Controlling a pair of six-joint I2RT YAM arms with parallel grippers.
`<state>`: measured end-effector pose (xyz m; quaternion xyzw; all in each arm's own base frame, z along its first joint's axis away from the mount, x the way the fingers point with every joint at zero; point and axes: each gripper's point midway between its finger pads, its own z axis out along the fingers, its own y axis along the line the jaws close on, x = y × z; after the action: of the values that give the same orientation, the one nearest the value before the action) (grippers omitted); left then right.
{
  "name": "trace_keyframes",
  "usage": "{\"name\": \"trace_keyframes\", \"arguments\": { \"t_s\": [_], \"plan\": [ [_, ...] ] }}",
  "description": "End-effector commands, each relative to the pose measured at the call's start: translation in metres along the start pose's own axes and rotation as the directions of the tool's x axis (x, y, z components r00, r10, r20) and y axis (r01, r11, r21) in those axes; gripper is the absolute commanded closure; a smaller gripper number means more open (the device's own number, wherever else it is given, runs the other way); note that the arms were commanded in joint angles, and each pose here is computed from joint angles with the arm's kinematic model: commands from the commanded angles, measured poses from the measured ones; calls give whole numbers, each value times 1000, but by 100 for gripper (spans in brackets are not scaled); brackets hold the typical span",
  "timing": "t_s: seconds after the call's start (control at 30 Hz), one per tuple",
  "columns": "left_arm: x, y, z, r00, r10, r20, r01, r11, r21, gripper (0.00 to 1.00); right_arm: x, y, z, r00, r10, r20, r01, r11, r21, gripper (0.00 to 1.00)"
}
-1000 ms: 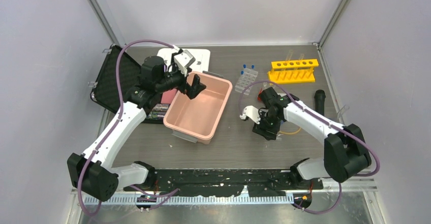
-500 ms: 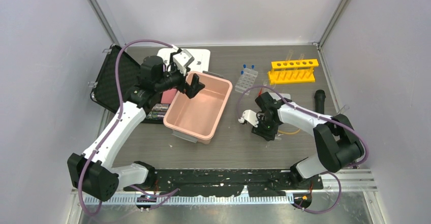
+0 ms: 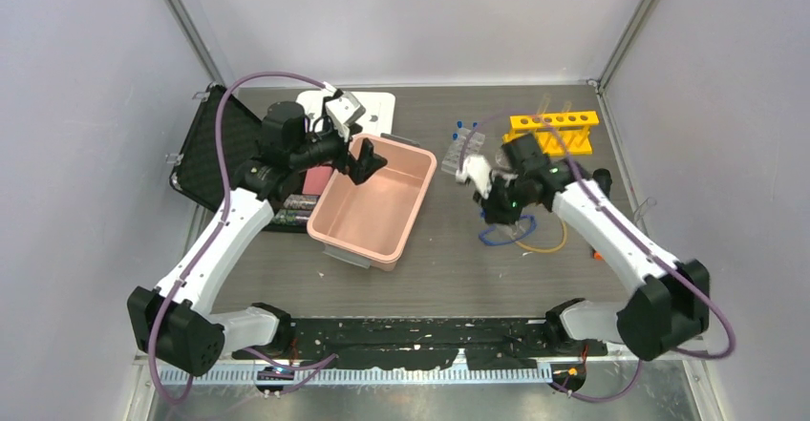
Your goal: Organize the chemistry lab equipment
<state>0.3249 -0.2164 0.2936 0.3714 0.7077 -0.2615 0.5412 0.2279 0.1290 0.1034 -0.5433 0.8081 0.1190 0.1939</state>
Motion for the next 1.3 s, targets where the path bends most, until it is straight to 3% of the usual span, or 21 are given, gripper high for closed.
{"name": "trace_keyframes", "arguments": {
  "t_s": [0.0, 0.17, 0.23, 0.27, 0.3, 0.4, 0.5, 0.63, 0.77, 0.87, 1.0, 1.07, 1.1, 1.17, 1.27],
  "plan": [
    [-53, -21, -9, 986, 68, 155, -86, 990, 109, 0, -122, -9, -104, 881, 42, 470, -60, 998, 24, 95],
    [-73, -56, 1, 973, 78, 216, -123, 971, 204, 0, -203, -18, -166, 692, 198, 695, -177, 979, -102, 95],
    [-84, -71, 9, 966, 81, 245, -137, 965, 223, 0, -238, -27, -192, 567, 219, 794, -184, 973, -137, 95],
    [-89, -75, 13, 965, 66, 253, -125, 966, 225, 0, -243, -29, -194, 537, 247, 807, -197, 966, -164, 95],
    [-93, -78, 17, 964, 41, 261, -104, 967, 233, 0, -258, -31, -208, 462, 276, 843, -201, 958, -204, 95],
    [-104, -88, 29, 964, -49, 262, -26, 961, 274, 0, -272, -32, -212, 379, 371, 848, -220, 926, -307, 95],
    [-115, -92, 40, 955, -86, 282, 4, 960, 281, 0, -279, -32, -209, 352, 403, 845, -210, 914, -348, 95],
    [-115, -91, 49, 955, -127, 268, 50, 960, 275, 9, -281, -26, -208, 339, 422, 841, -201, 906, -374, 95],
    [-106, -91, 60, 957, -173, 232, 103, 953, 285, 28, -283, -22, -212, 313, 437, 843, -188, 899, -396, 95],
    [-103, -90, 63, 958, -167, 234, 97, 954, 283, 52, -283, -21, -211, 317, 445, 838, -183, 895, -406, 95],
    [-99, -93, 60, 960, -120, 254, 42, 956, 291, 96, -279, -17, -210, 360, 428, 829, -171, 904, -392, 92],
    [-93, -94, 58, 967, -93, 236, 22, 958, 287, 100, -270, -18, -209, 407, 423, 810, -185, 906, -380, 73],
    [-89, -95, 56, 970, -72, 231, 3, 957, 289, 100, -265, -19, -209, 432, 392, 812, -172, 920, -352, 57],
    [-81, -99, 52, 975, -22, 223, -48, 952, 301, 100, -253, -24, -210, 484, 363, 796, -187, 932, -311, 41],
    [-60, -105, 51, 977, 74, 199, -139, 930, 340, 100, -237, -21, -206, 586, 339, 736, -177, 940, -292, 34]
  ]
}}
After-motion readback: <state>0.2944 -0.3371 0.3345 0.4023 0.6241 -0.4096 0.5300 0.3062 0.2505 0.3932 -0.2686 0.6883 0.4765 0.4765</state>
